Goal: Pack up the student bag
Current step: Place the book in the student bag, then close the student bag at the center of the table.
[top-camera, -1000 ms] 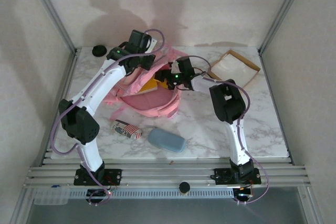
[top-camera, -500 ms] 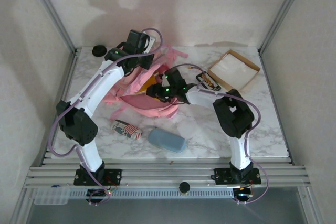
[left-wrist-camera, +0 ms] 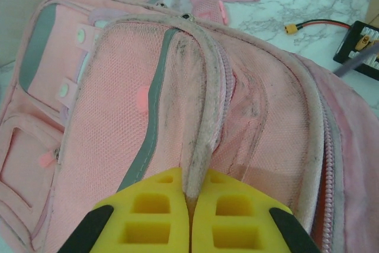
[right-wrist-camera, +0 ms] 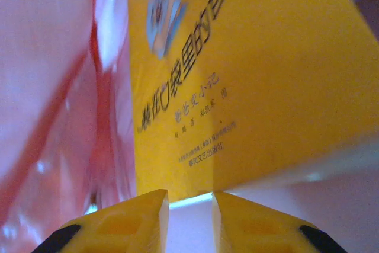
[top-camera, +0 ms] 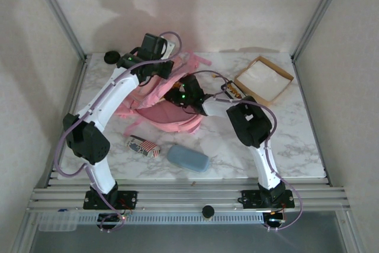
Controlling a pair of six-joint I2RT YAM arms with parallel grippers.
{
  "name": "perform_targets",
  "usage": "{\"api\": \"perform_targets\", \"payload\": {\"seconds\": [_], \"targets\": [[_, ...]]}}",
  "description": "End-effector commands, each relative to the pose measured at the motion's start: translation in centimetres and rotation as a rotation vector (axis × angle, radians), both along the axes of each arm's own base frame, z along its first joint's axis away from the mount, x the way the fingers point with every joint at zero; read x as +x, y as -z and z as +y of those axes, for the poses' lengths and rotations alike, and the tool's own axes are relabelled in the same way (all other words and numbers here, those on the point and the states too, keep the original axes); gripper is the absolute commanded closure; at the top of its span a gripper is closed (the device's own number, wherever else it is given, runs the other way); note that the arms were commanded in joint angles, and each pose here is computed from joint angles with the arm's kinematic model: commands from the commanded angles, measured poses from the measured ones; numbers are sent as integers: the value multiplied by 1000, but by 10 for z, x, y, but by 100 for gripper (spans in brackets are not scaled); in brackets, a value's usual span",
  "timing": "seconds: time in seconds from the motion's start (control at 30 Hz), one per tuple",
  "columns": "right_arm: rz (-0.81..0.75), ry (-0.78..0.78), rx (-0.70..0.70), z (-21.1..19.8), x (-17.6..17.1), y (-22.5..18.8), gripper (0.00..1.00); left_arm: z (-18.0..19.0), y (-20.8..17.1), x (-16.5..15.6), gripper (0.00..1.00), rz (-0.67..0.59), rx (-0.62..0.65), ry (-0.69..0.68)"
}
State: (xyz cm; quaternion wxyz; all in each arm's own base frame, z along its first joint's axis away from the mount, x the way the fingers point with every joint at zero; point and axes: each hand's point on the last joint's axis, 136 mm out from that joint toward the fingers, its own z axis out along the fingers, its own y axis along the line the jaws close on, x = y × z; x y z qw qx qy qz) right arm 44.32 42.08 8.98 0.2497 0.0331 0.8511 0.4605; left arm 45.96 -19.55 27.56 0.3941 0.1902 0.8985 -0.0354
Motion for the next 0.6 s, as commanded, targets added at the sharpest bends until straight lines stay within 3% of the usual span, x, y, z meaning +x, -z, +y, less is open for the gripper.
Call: {"api": "perform_targets", "payload": {"seconds": [0.0,0.17,0.57], "targets": [[-150,150,37,-21,58,-28,75,-13,-44,-2,100,-83,-98,29],[-218,94,51,-24,67,-50,75,-18,-44,4,100,-72,-159,-11],[-139,-14,22,-80,-72,-79,64,-45,-25,15,100,-5,-335,-115]]}}
